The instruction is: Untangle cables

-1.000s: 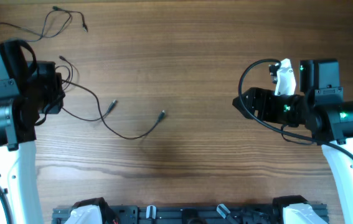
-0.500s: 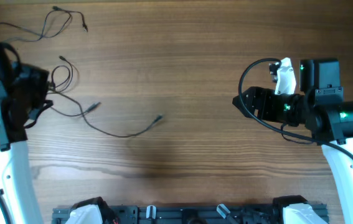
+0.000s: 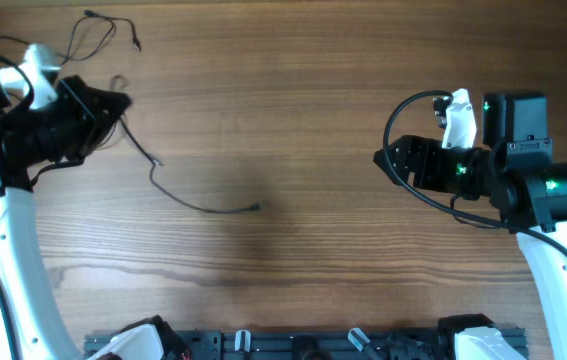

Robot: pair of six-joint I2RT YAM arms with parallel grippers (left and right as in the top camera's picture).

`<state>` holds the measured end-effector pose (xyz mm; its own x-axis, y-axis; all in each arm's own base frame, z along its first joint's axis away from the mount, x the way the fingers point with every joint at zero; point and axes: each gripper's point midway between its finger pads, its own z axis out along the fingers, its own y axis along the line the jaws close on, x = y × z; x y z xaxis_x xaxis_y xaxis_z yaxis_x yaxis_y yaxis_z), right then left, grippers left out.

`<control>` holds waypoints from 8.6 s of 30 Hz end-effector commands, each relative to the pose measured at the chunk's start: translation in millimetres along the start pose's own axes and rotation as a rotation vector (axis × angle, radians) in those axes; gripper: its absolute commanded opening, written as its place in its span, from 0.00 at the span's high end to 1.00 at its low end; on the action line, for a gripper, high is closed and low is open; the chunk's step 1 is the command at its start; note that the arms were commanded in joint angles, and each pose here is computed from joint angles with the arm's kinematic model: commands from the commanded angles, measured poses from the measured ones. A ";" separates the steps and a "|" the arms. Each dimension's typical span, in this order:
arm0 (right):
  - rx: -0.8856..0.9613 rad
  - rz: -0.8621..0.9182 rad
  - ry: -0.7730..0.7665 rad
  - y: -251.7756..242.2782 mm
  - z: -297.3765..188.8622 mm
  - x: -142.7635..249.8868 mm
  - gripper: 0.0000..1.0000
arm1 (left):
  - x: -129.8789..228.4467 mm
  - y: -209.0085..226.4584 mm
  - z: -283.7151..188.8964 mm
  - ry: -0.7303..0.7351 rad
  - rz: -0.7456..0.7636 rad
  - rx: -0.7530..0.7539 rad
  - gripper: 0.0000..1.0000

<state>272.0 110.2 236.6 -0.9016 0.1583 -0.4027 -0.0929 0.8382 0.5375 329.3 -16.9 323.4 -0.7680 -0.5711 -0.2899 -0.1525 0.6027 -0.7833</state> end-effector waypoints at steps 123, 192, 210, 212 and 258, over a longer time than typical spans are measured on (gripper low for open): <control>0.058 0.020 0.125 -31.1 53.1 -7.4 0.12 | -11.9 469.1 -43.7 -0.129 -0.353 -1.090 0.40; 0.056 0.093 0.102 -29.8 53.8 -12.8 0.12 | -118.3 451.0 -136.3 -0.163 0.187 -1.245 0.31; 0.057 0.084 0.104 -30.1 53.7 -12.3 0.12 | -54.5 485.8 -122.0 -0.104 -0.113 -1.016 0.39; 0.057 0.082 0.102 -30.0 53.8 -13.0 0.12 | -55.5 489.2 -126.3 -0.118 -0.116 -1.023 0.40; 0.062 0.114 0.104 -30.7 53.7 -12.1 0.12 | -122.4 518.1 -159.3 -0.151 0.060 -1.265 0.96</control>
<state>306.9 112.0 186.5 -0.9455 0.1900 -0.2643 0.0198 0.8441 0.5358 225.4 444.7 22.3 -0.7407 -0.5588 -0.3730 -0.6635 0.6957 0.2753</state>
